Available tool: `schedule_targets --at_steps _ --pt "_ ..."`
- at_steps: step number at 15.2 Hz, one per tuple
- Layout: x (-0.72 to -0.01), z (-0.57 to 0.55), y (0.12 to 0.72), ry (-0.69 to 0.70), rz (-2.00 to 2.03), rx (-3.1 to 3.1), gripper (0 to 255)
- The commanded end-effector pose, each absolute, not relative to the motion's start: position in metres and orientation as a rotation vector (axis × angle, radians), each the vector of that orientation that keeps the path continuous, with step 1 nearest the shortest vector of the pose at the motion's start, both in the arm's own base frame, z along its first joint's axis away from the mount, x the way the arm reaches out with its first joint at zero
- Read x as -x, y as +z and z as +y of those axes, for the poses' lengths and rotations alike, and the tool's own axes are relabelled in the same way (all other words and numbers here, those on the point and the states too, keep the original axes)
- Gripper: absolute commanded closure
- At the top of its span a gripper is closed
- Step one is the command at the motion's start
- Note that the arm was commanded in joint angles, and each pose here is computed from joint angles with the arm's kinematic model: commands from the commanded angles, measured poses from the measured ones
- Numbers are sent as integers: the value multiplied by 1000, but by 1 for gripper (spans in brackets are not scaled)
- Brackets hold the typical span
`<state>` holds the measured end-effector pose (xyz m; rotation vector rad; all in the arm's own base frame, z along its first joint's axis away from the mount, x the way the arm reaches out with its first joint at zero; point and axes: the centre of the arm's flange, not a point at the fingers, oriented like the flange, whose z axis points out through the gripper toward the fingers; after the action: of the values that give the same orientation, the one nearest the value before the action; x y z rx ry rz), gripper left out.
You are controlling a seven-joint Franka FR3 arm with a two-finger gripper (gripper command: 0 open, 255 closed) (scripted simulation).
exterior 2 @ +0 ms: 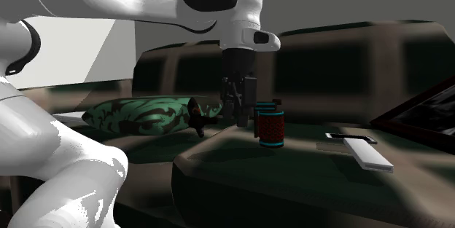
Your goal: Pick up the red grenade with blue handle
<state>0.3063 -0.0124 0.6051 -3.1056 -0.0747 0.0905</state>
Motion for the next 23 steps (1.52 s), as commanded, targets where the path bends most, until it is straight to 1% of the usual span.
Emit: schedule_targets --at_steps 1,17,23 --pt "-306 -12 605 90 -75 3106 0" --pt "-408 163 663 -151 388 3191 0" --pt "-408 163 631 -151 388 3191 0"
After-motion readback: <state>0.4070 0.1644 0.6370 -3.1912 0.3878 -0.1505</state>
